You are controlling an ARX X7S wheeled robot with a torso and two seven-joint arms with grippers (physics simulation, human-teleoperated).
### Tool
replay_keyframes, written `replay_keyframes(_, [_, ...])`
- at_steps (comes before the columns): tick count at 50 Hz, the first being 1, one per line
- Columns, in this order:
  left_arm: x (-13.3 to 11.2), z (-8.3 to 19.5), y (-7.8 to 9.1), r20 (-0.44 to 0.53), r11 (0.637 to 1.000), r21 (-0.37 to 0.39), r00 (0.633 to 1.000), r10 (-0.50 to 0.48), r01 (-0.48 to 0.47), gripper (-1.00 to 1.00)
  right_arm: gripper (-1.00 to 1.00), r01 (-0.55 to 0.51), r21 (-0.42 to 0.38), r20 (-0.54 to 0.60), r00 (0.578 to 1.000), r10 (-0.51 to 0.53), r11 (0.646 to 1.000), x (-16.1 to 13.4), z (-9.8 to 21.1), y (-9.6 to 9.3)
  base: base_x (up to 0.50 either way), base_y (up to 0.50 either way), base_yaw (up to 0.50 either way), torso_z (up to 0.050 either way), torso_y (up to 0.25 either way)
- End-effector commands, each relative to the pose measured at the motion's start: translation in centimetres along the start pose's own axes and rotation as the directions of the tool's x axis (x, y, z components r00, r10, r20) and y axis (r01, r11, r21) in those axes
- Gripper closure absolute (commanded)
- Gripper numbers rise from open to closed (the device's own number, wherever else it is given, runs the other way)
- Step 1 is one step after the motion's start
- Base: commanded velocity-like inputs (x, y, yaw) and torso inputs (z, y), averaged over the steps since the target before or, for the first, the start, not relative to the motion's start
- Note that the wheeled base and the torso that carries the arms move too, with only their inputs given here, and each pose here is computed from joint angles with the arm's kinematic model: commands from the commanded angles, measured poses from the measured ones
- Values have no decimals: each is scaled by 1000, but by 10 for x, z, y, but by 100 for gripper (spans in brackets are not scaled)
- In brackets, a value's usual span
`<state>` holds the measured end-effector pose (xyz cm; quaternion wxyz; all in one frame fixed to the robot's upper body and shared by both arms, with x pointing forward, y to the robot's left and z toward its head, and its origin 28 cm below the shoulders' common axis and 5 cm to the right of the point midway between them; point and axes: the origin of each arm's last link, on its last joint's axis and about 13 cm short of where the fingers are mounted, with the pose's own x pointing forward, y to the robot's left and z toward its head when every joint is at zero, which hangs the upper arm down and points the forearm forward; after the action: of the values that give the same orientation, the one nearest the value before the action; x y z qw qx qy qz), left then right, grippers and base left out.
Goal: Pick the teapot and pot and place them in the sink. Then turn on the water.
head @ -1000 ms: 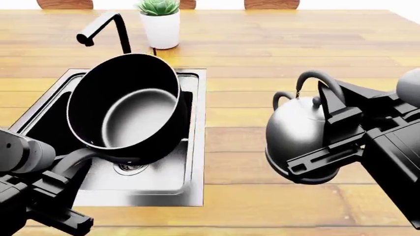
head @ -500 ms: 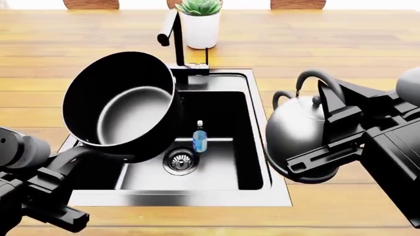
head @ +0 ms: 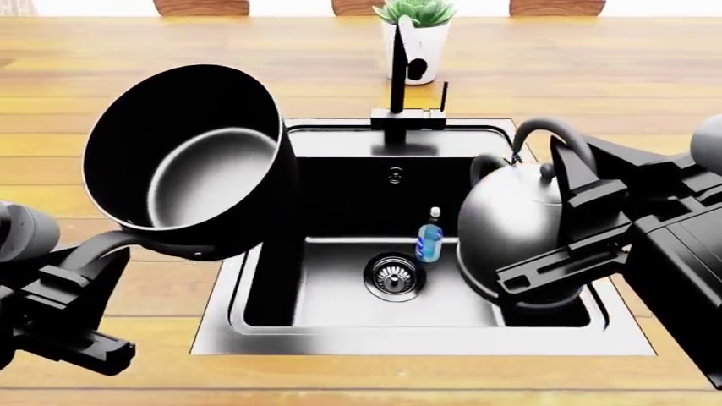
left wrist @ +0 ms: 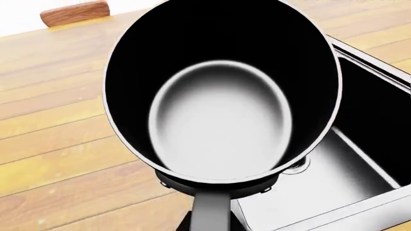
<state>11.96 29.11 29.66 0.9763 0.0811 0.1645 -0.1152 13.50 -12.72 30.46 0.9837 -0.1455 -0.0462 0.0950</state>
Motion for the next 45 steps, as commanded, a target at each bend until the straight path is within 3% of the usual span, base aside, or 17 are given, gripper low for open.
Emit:
replay_keyframes(1, [-33, 49, 9, 442, 986, 50, 889, 119, -157, 100, 100, 72, 13, 69, 995, -73, 997, 3, 7, -6, -1, 500, 0, 0, 11])
replay_keyframes(10, [-35, 58, 11, 457, 984, 63, 881, 120, -167, 100, 100, 75, 19, 67, 995, -76, 997, 4, 9, -7, -1, 428, 0, 2, 4])
replay_keyframes(26, [-35, 73, 12, 477, 981, 79, 871, 120, -178, 100, 100, 91, 34, 47, 995, -92, 995, 11, 13, -13, 0, 0, 0, 1, 3])
replay_keyframes(45, [-34, 85, 16, 484, 977, 78, 865, 135, -196, 100, 100, 158, 35, 31, 987, -159, 987, 23, 29, -34, 0, 0, 0, 2, 4])
